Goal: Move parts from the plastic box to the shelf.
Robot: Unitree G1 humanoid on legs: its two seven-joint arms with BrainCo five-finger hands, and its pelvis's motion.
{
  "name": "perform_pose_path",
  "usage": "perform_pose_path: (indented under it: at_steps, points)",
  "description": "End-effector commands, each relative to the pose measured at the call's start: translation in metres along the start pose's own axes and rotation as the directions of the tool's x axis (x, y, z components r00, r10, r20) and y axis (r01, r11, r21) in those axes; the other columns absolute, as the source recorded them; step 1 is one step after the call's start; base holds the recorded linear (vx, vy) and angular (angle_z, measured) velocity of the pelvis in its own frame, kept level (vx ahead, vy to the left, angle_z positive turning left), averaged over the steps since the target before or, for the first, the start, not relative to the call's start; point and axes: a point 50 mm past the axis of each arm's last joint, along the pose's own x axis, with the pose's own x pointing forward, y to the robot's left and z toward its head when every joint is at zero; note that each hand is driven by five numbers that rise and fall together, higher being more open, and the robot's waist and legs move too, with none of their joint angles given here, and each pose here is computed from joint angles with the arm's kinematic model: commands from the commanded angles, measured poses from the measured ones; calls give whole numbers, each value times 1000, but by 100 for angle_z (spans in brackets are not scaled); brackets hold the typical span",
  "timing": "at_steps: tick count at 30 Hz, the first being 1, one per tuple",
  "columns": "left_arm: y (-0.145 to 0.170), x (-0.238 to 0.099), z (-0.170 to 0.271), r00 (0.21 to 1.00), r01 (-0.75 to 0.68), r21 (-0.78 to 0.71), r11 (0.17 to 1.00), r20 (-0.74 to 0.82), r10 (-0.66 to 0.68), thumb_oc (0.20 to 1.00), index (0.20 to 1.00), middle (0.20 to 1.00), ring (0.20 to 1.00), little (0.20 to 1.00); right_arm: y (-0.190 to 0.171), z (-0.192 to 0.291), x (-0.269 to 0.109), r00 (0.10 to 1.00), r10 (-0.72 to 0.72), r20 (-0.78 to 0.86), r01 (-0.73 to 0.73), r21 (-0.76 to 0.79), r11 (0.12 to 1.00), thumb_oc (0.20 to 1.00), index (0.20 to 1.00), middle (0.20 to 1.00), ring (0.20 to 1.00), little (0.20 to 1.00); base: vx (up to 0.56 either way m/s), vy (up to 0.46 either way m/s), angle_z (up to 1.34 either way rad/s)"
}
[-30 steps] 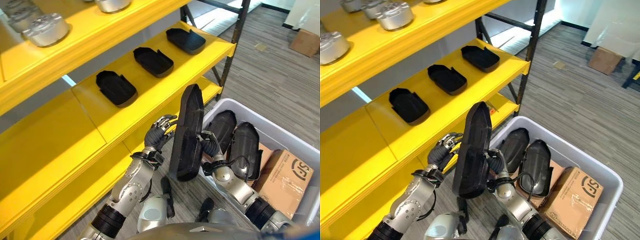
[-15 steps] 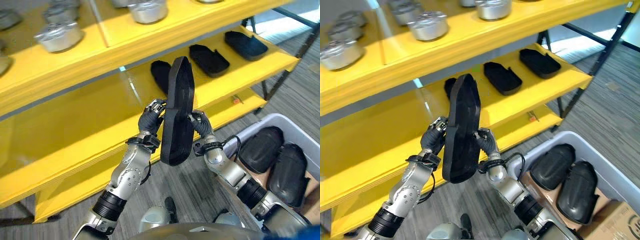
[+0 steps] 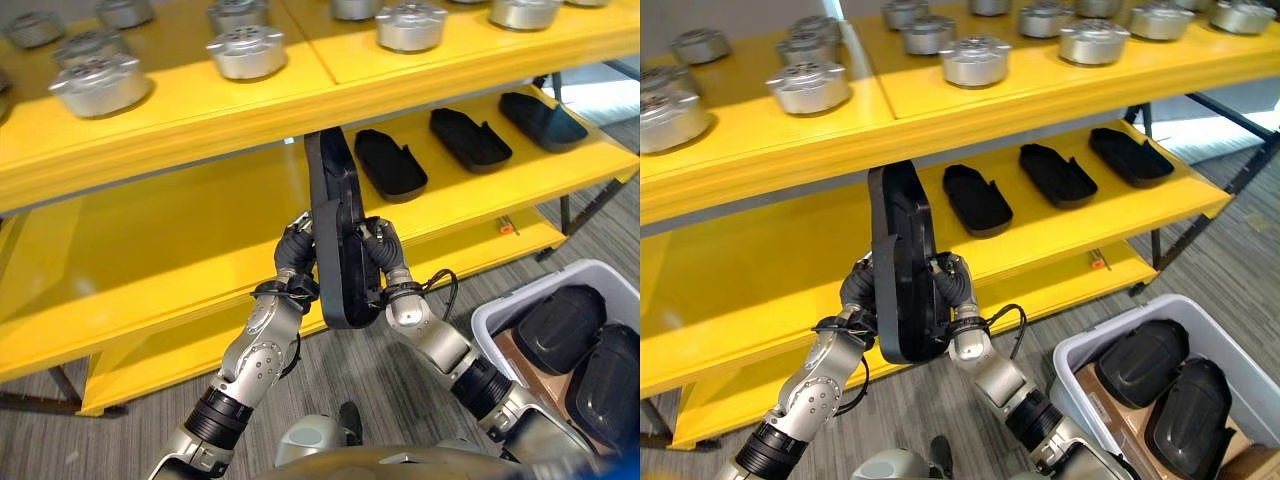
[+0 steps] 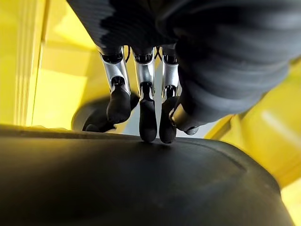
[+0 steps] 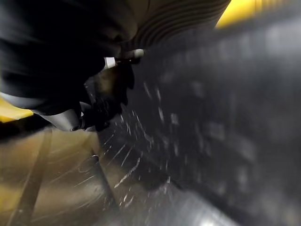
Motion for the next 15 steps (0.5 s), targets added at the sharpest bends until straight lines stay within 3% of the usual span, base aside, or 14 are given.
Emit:
perform_pose_path:
  at_steps: [1,15]
  points:
    - [-23,-3,7,991,125,-10,992,53,-124,200,200,200,200,200,6,20,9,999,-41,35,39,80,996,200,200,200,200,200,98,74,1]
    - [-15,-9,-26,987,116,-1,993,-109,-115,200,200,200,200,200,-32,-38,10,971,-165,-172,166,-6,986,200,200,200,200,200,107,4,31]
